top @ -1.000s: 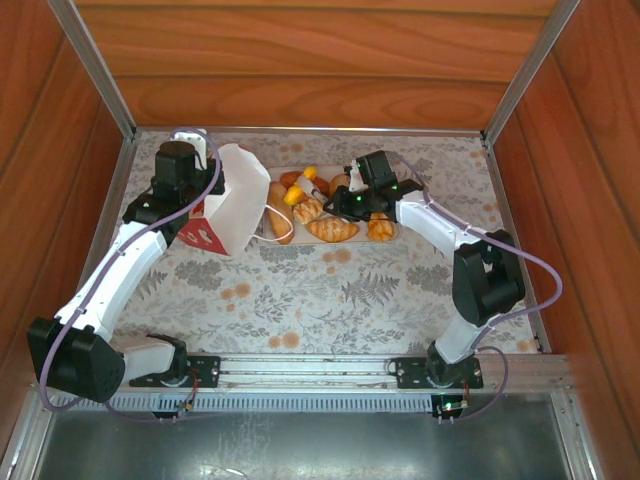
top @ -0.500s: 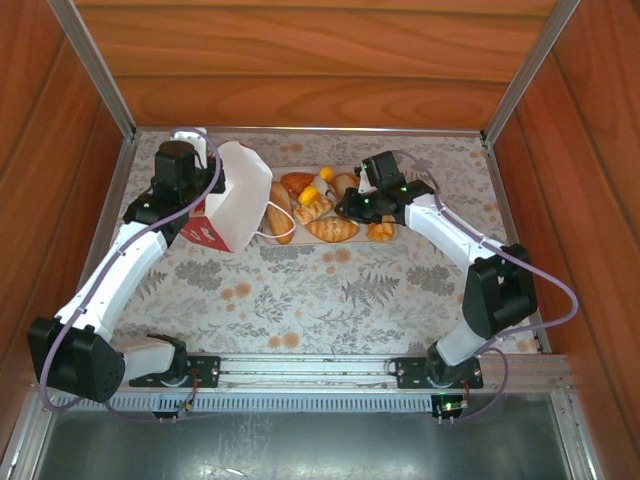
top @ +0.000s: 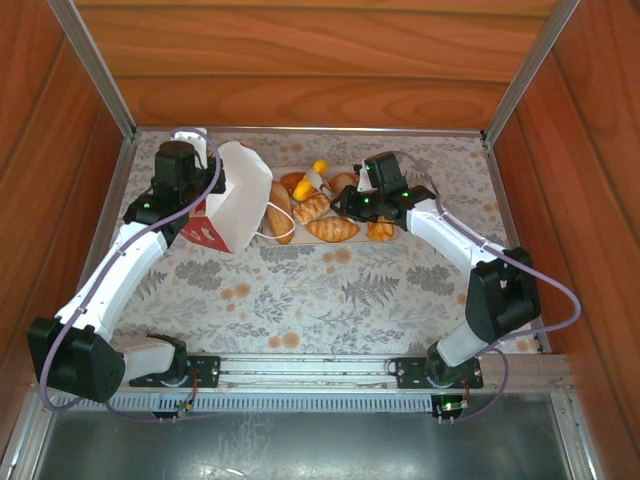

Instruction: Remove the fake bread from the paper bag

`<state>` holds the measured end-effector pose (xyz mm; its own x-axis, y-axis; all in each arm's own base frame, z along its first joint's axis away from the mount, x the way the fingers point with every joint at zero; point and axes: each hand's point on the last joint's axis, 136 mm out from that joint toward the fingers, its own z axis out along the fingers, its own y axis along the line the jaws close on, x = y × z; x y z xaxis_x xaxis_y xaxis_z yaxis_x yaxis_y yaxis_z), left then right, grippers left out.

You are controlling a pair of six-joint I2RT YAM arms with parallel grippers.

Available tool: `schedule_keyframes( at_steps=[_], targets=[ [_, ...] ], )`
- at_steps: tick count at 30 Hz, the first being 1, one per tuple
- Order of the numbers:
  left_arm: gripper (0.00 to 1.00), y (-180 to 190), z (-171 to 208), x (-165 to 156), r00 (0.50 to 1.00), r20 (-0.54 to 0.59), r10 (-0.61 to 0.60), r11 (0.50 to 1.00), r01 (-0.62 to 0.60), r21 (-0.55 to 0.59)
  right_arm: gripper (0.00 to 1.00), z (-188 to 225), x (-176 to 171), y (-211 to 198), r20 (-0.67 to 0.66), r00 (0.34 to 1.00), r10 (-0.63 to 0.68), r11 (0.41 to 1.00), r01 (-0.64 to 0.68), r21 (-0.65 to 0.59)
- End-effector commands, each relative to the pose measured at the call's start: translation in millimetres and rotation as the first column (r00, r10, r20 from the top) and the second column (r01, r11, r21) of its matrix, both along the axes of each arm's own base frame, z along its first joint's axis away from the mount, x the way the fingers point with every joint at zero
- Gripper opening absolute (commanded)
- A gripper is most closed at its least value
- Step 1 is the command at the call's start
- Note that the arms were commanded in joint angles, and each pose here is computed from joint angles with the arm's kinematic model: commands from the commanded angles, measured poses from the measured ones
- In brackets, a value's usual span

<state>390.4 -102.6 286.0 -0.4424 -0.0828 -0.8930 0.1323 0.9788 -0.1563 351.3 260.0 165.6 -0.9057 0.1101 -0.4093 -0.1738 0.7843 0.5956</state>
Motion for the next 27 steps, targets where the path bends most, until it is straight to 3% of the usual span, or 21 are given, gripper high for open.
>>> schedule_keyframes(
  at_steps=[1,10,27],
  targets=[
    [0.00,1,6,0,1.000,0.026,-0.001,1.000,0.001,-0.023,0.30,15,15,21,0.048,0.999,0.017,0.998,-0.020,0.066],
    [0.00,-2,2,3,1.000,0.013,-0.013,0.999,0.013,-0.030,0.35,-13,24,38,-0.015,1.000,0.022,0.999,-0.021,0.041],
    [0.00,-3,9,2,0.999,0.033,-0.016,0.999,0.017,-0.042,0.41,-15,-6,7,-0.054,0.997,-0.052,0.996,0.048,-0.081]
  ],
)
